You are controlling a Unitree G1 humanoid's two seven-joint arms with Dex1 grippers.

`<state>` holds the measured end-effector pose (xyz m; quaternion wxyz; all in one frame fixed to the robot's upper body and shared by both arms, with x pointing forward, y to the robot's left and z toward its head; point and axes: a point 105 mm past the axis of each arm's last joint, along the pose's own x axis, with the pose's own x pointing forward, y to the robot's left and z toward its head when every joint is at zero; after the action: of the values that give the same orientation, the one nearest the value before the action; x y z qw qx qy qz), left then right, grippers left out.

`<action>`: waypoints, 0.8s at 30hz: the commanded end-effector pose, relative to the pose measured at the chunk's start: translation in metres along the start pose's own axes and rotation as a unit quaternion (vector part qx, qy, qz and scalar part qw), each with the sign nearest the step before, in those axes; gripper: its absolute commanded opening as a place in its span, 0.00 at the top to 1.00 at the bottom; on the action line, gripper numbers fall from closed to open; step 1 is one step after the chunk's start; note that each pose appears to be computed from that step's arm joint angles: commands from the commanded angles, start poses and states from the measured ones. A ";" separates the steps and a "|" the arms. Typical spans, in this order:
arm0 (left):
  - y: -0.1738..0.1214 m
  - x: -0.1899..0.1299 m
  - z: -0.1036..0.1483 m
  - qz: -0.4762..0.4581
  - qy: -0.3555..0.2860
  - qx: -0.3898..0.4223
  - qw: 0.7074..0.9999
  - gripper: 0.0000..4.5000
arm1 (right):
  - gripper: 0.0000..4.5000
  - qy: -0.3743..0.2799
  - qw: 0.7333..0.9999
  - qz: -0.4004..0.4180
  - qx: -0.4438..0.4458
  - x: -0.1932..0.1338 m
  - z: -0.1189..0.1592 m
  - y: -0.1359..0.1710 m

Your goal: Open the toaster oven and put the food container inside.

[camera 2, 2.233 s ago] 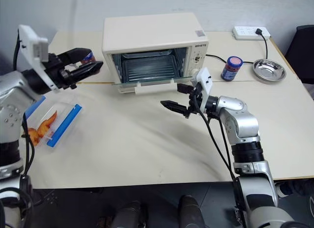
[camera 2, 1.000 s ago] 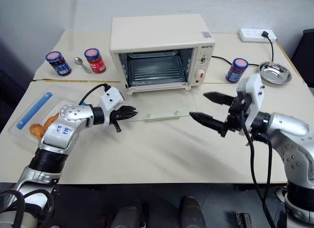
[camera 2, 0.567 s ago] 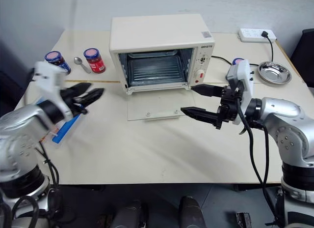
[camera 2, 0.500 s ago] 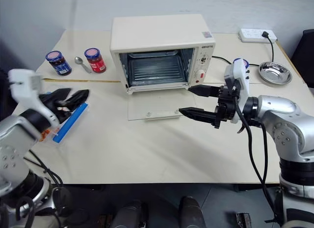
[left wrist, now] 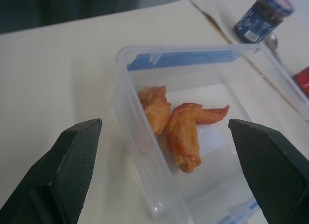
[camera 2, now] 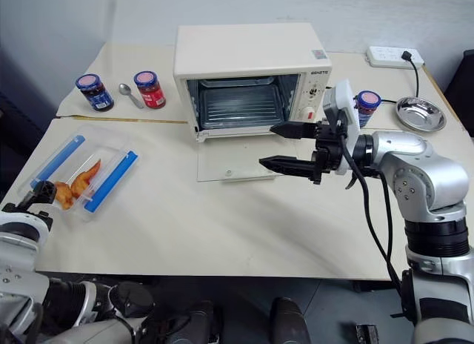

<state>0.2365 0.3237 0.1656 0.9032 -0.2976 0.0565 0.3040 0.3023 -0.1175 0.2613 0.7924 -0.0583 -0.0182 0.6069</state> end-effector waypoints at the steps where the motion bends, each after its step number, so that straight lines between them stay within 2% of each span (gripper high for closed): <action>1: 0.006 0.010 0.002 0.035 0.012 -0.017 0.999 0.05 | 0.00 -0.018 1.000 -0.013 -0.020 -0.004 0.010 0.005; 3: 0.011 0.014 -0.002 0.057 0.026 -0.029 0.998 0.14 | 0.00 -0.018 0.999 -0.023 -0.021 -0.007 0.009 0.005; 6: 0.013 0.019 -0.006 0.066 0.043 -0.017 0.997 0.34 | 0.00 -0.018 0.999 -0.039 -0.023 -0.012 0.010 0.007; 15: 0.013 0.026 0.002 0.052 0.050 0.031 0.997 0.90 | 0.00 -0.004 0.998 -0.061 -0.020 -0.024 0.005 0.009; 21: -0.012 0.025 0.012 -0.049 0.046 0.123 0.990 0.93 | 0.00 0.001 0.997 -0.074 -0.013 -0.031 0.001 0.007; 24: -0.039 0.018 0.016 -0.146 0.046 0.164 0.975 0.93 | 0.00 0.002 0.996 -0.084 -0.009 -0.035 -0.001 0.005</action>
<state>0.2645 0.3333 0.1718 0.9491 -0.1914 0.1359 0.2100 0.2928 -0.1430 0.2472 0.8355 -0.0516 -0.0018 0.5471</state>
